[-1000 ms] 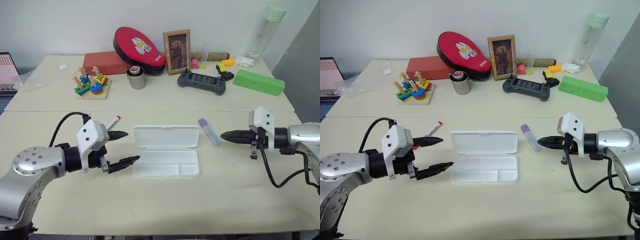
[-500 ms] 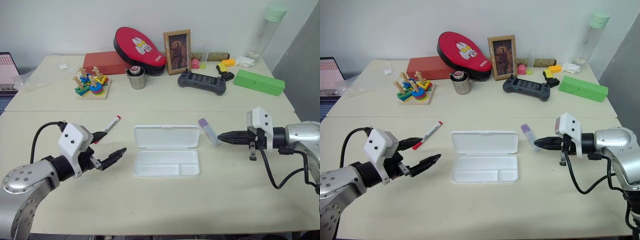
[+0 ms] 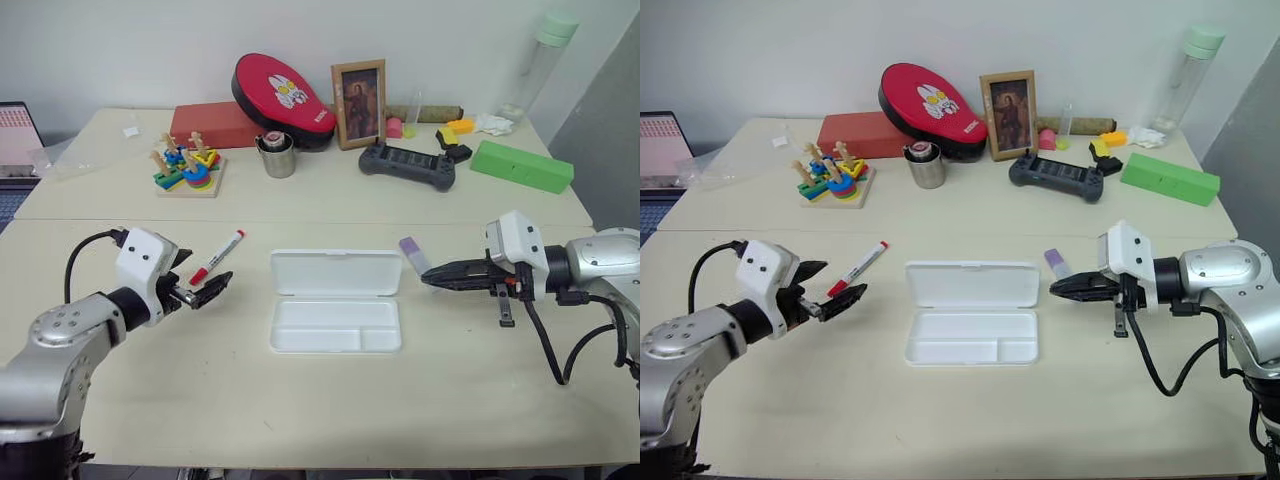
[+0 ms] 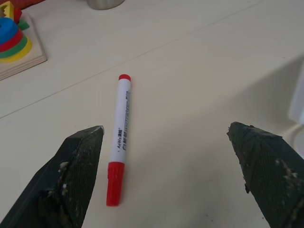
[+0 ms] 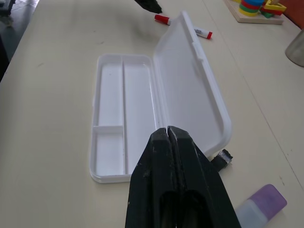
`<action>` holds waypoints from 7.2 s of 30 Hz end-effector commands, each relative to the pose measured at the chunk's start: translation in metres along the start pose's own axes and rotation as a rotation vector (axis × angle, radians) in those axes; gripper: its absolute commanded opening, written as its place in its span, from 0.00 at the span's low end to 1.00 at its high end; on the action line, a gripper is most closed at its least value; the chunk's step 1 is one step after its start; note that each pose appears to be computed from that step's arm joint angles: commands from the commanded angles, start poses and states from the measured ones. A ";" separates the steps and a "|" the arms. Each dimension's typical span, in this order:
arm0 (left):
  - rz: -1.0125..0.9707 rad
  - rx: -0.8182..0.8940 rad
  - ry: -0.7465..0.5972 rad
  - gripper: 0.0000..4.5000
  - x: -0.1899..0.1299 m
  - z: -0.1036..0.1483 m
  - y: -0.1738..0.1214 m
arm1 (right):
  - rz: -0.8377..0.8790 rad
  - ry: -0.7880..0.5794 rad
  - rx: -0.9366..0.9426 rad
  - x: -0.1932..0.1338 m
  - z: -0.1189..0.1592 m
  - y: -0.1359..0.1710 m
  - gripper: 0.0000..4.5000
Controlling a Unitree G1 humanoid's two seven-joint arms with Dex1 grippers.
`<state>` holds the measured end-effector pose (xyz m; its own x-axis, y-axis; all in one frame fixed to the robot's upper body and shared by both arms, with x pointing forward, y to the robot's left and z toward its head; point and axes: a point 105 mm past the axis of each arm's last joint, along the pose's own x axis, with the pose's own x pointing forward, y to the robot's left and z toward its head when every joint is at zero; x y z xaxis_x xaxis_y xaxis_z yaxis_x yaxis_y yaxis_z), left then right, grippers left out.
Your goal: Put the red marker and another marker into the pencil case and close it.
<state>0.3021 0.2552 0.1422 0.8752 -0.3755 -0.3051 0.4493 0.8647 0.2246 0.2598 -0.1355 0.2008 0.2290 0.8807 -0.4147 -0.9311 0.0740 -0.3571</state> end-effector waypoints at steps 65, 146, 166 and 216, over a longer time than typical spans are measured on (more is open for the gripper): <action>-0.172 0.203 -0.251 0.09 0.014 0.098 -0.005 | -0.019 0.030 -0.023 -0.006 -0.005 0.008 0.00; -0.899 0.186 -0.159 0.99 -0.020 0.071 -0.136 | -0.073 0.057 0.003 -0.001 -0.009 -0.001 0.00; -0.602 0.064 -0.246 1.00 -0.063 0.110 -0.088 | -0.185 0.128 0.000 -0.004 -0.038 -0.031 0.76; -0.555 0.076 -0.207 1.00 -0.064 0.097 -0.093 | -0.510 0.358 0.448 0.037 -0.098 -0.066 0.99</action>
<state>0.2249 0.1716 0.2230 0.5265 -0.8193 -0.2268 0.8496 0.5169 0.1052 0.3520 -0.1525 0.1162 0.6377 0.5022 -0.5841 -0.7239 0.6499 -0.2316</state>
